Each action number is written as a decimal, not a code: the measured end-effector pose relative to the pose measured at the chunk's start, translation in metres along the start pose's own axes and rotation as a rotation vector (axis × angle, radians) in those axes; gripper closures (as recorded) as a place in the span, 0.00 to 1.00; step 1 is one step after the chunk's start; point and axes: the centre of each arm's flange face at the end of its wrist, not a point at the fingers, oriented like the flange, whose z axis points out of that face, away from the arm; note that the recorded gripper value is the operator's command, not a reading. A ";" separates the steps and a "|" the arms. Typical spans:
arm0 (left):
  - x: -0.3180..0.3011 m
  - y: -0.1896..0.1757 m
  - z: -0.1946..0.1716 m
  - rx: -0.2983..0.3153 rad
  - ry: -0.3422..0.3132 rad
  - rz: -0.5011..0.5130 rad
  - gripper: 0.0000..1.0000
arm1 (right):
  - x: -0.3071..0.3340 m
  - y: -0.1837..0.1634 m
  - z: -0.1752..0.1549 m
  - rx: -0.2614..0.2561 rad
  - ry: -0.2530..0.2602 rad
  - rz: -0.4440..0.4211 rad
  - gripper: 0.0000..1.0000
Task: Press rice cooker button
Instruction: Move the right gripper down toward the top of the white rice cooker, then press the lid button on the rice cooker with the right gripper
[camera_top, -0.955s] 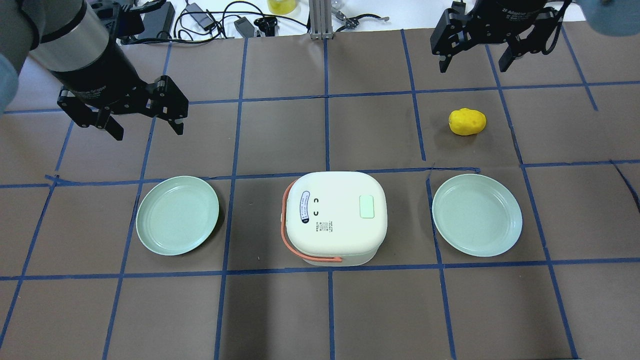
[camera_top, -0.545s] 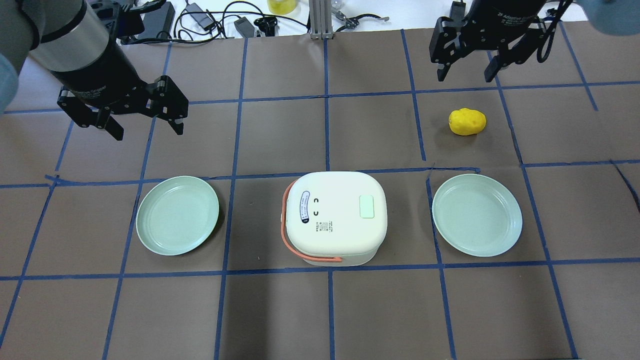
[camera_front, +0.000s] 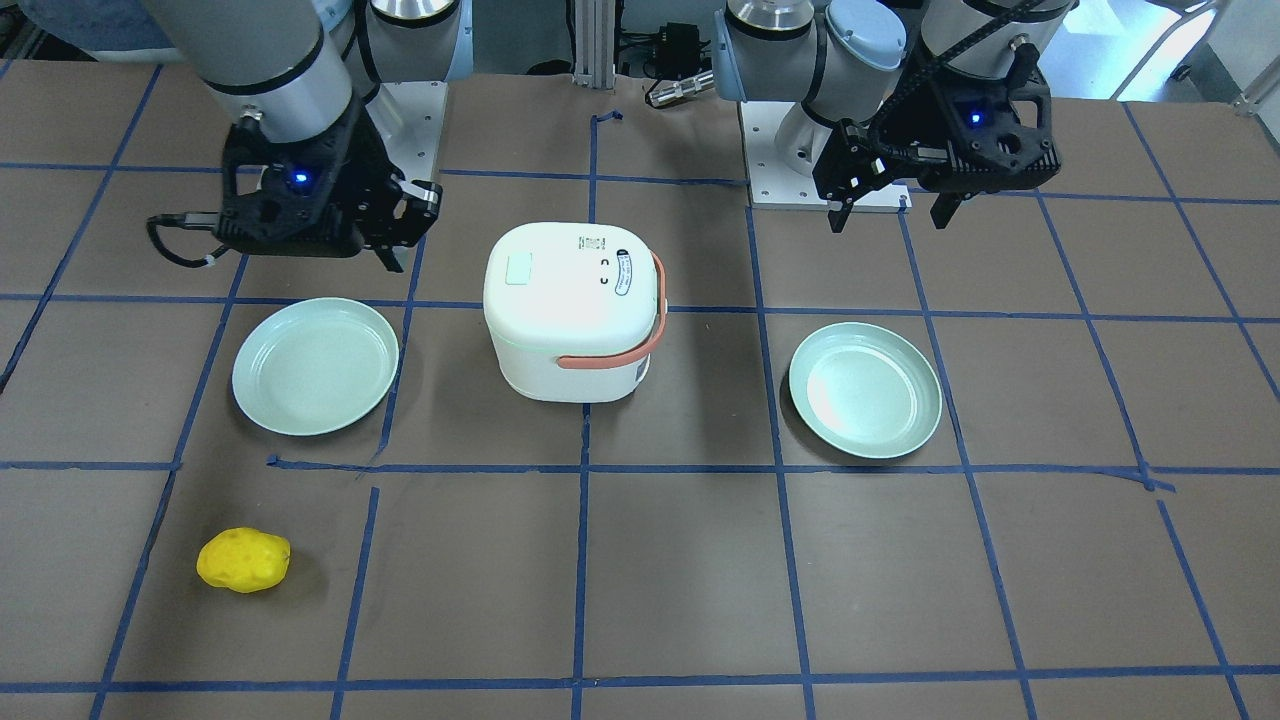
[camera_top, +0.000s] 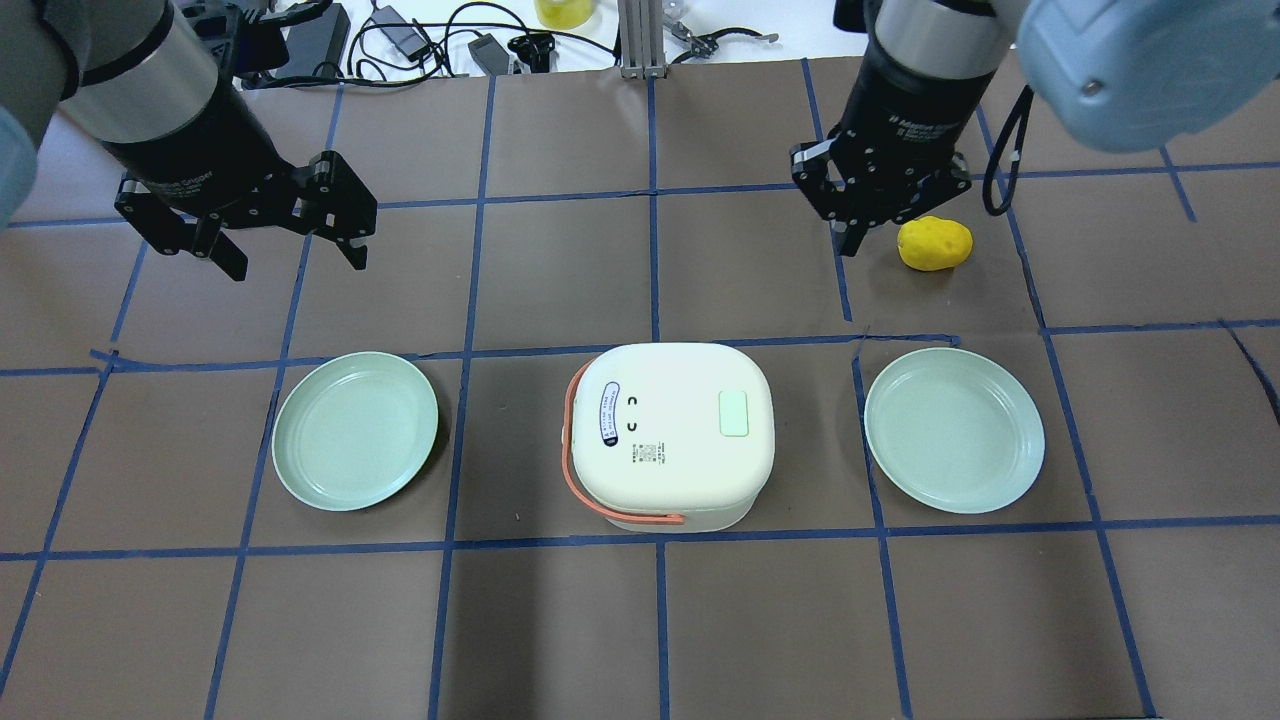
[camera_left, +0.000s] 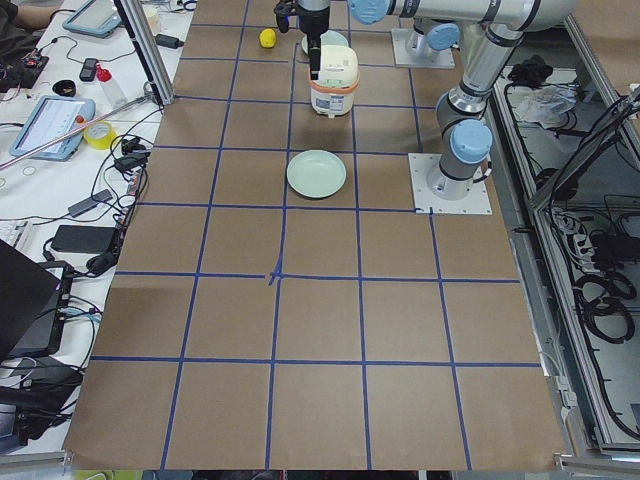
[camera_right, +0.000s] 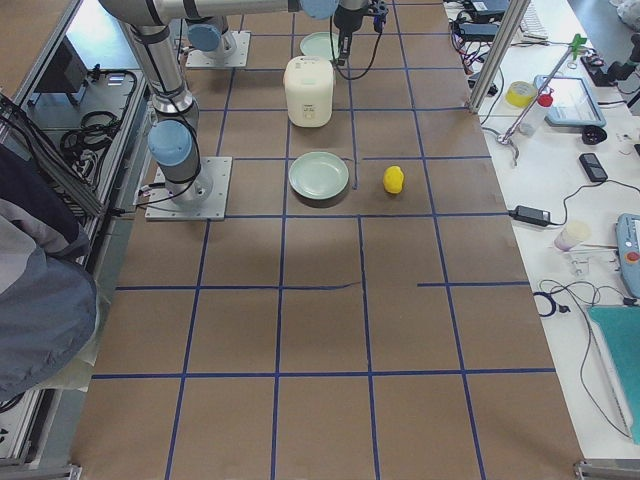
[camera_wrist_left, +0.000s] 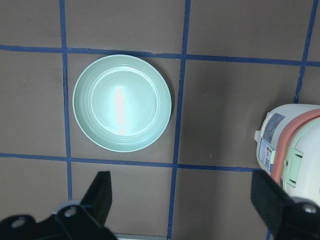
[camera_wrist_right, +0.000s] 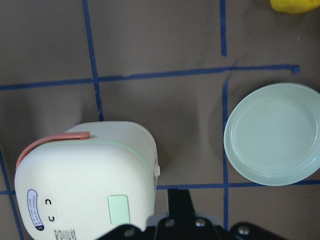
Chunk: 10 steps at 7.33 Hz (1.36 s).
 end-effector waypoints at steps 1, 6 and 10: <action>0.000 0.000 0.000 0.000 0.000 0.000 0.00 | -0.021 0.014 0.024 -0.032 0.016 0.001 1.00; 0.000 0.000 0.000 0.000 0.000 0.000 0.00 | -0.069 0.061 0.121 -0.024 0.050 -0.025 1.00; 0.000 0.000 0.000 0.000 0.000 -0.001 0.00 | -0.070 0.062 0.125 -0.016 0.060 -0.035 0.00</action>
